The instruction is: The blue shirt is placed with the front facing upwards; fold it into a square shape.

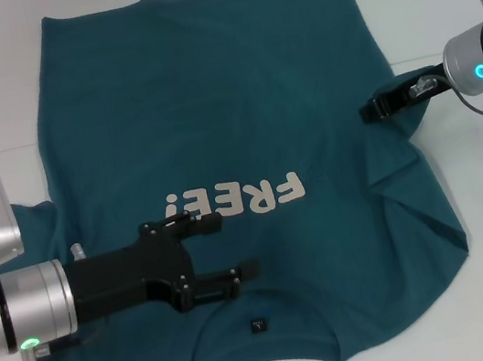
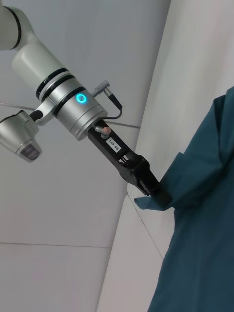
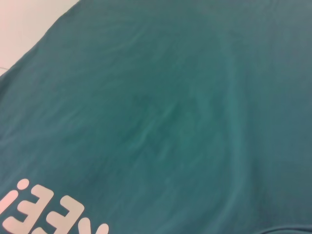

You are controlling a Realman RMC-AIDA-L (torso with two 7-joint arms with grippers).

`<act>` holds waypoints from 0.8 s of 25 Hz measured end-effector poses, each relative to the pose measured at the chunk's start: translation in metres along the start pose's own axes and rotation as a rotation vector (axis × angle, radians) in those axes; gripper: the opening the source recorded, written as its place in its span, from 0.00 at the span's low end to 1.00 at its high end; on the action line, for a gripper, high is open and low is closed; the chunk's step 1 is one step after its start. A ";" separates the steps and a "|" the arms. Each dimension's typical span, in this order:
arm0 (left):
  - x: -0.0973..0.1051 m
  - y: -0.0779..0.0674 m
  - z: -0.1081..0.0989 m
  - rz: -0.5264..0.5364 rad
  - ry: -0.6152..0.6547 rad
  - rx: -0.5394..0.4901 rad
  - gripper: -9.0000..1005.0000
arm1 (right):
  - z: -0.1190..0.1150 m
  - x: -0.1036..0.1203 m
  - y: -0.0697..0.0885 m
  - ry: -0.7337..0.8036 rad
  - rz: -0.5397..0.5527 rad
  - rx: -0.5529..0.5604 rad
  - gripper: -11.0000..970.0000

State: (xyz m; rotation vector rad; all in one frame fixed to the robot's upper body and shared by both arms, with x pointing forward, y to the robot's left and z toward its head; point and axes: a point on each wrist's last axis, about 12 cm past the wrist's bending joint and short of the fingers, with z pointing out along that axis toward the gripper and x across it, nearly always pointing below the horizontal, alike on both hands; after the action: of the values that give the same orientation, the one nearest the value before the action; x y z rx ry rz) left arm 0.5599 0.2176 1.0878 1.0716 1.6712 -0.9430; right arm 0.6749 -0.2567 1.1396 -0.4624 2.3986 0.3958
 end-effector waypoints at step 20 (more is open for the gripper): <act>0.002 -0.002 0.000 -0.003 0.000 0.001 0.84 | 0.025 0.021 0.020 0.074 -0.074 0.002 0.03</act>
State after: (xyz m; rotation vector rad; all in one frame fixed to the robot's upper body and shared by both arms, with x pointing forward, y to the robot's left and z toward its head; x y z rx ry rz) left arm 0.5581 0.2171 1.0861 1.0699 1.6727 -0.9464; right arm 0.6651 -0.2342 1.1107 -0.5723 2.4449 0.3490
